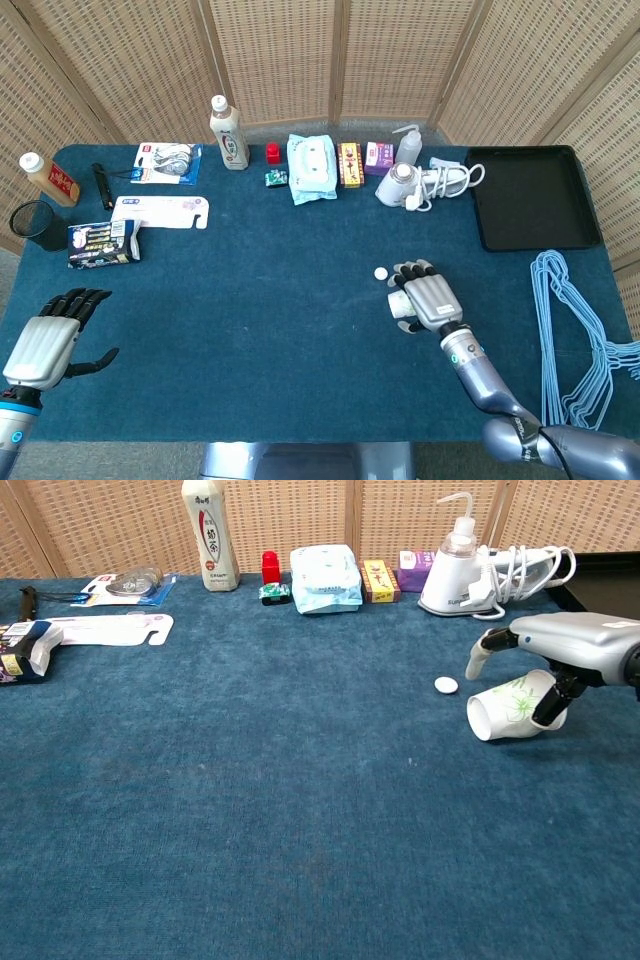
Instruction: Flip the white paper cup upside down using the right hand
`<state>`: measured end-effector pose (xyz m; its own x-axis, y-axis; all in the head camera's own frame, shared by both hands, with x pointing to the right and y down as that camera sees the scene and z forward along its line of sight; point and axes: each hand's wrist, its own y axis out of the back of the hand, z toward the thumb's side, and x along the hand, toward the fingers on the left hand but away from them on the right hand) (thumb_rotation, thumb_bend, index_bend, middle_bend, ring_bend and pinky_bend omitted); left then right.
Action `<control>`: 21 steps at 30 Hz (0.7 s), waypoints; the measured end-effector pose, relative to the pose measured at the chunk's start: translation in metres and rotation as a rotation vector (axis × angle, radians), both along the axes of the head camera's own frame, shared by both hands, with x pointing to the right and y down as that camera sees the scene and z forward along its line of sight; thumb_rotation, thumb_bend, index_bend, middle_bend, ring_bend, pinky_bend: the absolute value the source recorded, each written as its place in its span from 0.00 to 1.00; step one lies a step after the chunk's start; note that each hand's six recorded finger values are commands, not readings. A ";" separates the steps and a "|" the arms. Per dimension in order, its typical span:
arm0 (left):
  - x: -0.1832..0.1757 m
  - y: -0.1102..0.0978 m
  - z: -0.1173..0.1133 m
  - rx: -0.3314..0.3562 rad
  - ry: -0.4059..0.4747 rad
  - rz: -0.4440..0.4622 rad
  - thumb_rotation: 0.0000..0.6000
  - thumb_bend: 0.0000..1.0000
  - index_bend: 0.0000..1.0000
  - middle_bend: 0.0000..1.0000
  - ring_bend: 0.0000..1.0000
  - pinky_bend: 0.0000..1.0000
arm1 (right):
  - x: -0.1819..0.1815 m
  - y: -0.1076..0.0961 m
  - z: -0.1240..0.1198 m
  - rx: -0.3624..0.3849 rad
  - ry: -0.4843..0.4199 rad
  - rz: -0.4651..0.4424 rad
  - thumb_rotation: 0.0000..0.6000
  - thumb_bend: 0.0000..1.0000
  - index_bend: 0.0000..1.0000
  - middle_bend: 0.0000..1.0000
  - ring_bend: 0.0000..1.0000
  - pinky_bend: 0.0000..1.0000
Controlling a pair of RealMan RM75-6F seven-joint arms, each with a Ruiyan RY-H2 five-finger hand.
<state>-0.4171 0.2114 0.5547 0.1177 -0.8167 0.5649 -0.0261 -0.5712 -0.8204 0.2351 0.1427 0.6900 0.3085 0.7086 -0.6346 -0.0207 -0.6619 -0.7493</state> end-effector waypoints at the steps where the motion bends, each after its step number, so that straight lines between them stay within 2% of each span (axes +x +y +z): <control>1: 0.000 0.000 0.000 0.000 0.000 0.000 0.55 0.25 0.12 0.18 0.12 0.16 | 0.000 0.000 0.000 0.001 0.005 -0.004 0.94 0.24 0.29 0.17 0.13 0.08; 10: -0.003 0.001 0.000 0.000 -0.002 -0.006 0.55 0.25 0.12 0.18 0.12 0.16 | -0.004 0.002 0.010 0.006 0.063 -0.052 0.94 0.24 0.36 0.19 0.14 0.10; 21: -0.005 0.001 -0.001 0.002 -0.004 -0.012 0.55 0.25 0.12 0.18 0.12 0.16 | -0.005 -0.005 0.013 0.056 0.076 -0.042 0.94 0.25 0.47 0.26 0.20 0.13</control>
<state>-0.4226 0.2121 0.5542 0.1054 -0.8192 0.5637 -0.0296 -0.5692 -0.8216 0.2300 0.1382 0.7034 0.2914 0.7311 -0.6169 -0.1053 -0.6165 -0.7803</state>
